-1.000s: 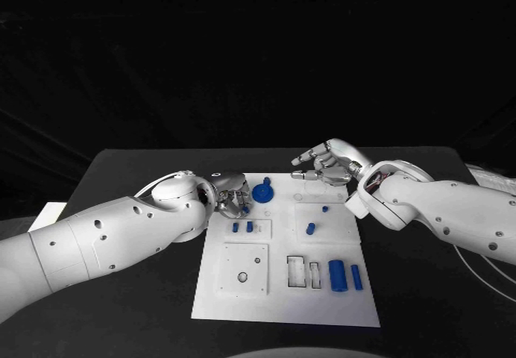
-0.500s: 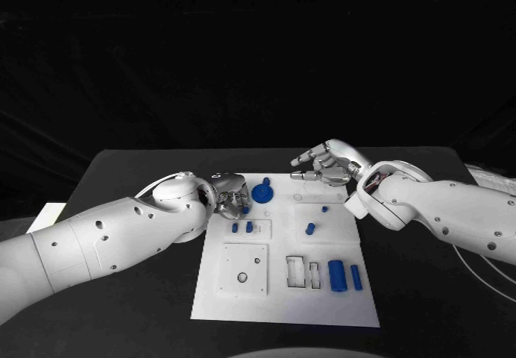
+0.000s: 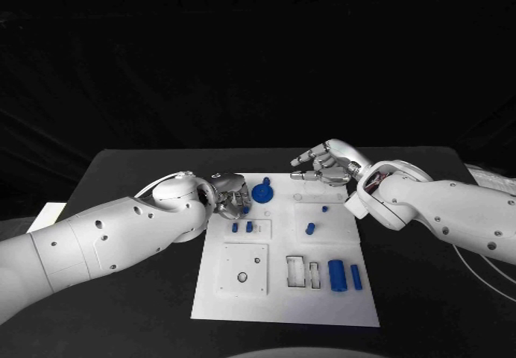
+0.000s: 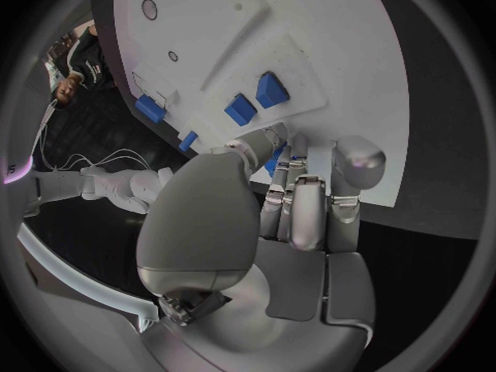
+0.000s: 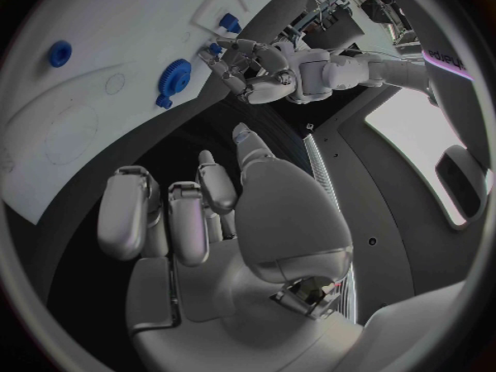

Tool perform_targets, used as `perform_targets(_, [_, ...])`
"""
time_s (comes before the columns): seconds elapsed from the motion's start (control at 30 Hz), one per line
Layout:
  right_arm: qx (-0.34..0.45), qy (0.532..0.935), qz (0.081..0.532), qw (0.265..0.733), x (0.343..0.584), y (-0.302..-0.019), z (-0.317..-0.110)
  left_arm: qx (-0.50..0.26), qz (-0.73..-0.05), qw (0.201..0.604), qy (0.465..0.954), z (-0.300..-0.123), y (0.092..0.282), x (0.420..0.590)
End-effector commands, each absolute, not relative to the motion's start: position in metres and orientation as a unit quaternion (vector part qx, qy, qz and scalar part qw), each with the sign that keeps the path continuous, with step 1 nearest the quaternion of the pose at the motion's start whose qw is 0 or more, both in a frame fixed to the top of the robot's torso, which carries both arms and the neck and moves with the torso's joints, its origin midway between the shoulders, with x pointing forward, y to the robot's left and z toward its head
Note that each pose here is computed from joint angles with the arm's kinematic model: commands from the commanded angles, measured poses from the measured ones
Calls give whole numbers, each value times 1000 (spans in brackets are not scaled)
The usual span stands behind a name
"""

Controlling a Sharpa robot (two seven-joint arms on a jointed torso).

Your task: Assemble the parts on the task board

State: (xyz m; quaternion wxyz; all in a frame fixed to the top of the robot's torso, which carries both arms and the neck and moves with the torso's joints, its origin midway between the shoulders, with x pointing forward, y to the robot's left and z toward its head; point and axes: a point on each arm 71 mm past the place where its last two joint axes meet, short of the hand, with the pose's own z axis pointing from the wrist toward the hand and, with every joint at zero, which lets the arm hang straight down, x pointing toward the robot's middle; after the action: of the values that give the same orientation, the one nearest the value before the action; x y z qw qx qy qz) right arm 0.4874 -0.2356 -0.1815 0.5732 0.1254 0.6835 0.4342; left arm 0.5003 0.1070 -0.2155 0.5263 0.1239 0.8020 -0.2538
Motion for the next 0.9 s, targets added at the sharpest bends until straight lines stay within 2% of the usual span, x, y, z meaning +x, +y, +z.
perform_targets(0.03, [121,687,437,568,487,-235,-182,122,-249,524,805,-217,109,501])
perform_targets(0.4, [123,693,430,565,489,-239,-185,104,-258,543,792,-214,119,503])
perform_targets(0.6, [122,696,427,564,489,-241,-185,75,-291,556,775,-208,131,504])
perform_targets(0.73, [116,699,422,566,489,-243,-186,24,-331,553,764,-202,145,506])
perform_targets(0.9, [93,709,403,572,486,-249,-185,-109,-413,521,739,-196,170,509])
